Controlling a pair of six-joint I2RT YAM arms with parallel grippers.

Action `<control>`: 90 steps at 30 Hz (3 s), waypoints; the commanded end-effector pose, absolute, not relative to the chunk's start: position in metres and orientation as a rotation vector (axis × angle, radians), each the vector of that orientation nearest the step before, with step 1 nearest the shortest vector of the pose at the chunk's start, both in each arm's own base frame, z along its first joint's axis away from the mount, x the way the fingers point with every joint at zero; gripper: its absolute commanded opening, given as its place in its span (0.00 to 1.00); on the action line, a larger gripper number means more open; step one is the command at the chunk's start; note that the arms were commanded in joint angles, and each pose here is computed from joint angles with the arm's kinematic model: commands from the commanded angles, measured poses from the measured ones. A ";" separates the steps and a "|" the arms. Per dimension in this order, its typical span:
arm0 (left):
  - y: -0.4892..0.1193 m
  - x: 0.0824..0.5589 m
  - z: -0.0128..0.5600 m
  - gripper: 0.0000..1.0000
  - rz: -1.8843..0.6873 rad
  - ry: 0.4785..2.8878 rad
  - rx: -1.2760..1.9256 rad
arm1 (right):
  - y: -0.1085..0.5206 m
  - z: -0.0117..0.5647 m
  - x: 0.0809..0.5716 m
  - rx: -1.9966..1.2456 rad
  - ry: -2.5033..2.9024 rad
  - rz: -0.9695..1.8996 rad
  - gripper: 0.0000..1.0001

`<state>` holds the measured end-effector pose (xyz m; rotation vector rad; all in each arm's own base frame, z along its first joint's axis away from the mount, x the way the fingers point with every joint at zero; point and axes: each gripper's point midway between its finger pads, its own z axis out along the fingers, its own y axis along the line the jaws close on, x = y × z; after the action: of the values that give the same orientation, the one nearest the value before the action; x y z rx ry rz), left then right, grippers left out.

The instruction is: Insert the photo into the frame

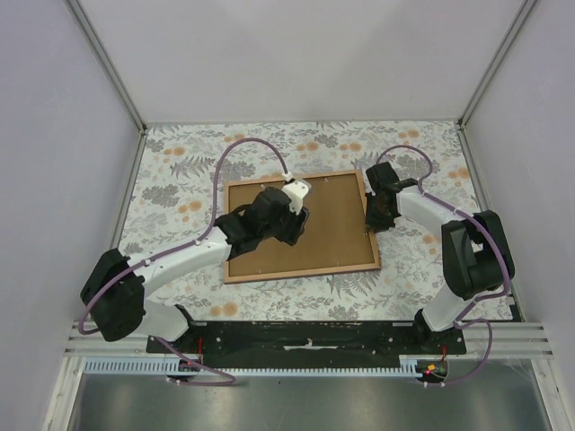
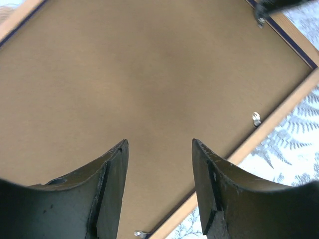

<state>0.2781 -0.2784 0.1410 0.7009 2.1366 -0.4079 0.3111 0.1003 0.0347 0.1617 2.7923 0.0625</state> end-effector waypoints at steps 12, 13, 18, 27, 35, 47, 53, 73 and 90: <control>-0.320 0.242 0.132 0.61 -0.420 2.001 0.965 | 0.107 0.036 0.318 0.178 2.778 0.088 0.00; -0.326 0.237 0.131 0.61 -0.422 1.985 0.997 | 0.106 0.041 0.319 0.177 2.774 0.081 0.00; -0.354 0.206 0.127 0.66 -0.336 1.856 1.153 | 0.104 0.063 0.323 0.177 2.753 0.066 0.00; -0.408 0.164 0.119 0.77 -0.156 1.611 1.304 | 0.103 0.081 0.320 0.176 2.750 0.050 0.00; -0.424 0.138 0.109 0.80 0.097 1.404 1.268 | 0.104 0.094 0.319 0.184 2.758 0.047 0.00; -0.426 0.148 0.098 0.81 0.390 1.269 1.177 | 0.106 0.100 0.317 0.179 2.764 0.052 0.00; -0.427 0.154 0.089 0.80 0.468 1.244 1.159 | 0.107 0.100 0.316 0.178 2.765 0.057 0.00; -0.414 0.201 0.082 0.48 0.674 1.282 1.080 | 0.106 0.104 0.312 0.170 2.766 0.056 0.00; -0.405 0.205 0.132 0.02 0.691 1.220 0.922 | 0.108 0.109 0.313 0.170 2.757 0.075 0.00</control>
<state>0.1994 -0.4141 0.0803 1.2066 1.1467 0.7798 0.3131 0.1069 0.0916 0.1619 2.7846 0.0614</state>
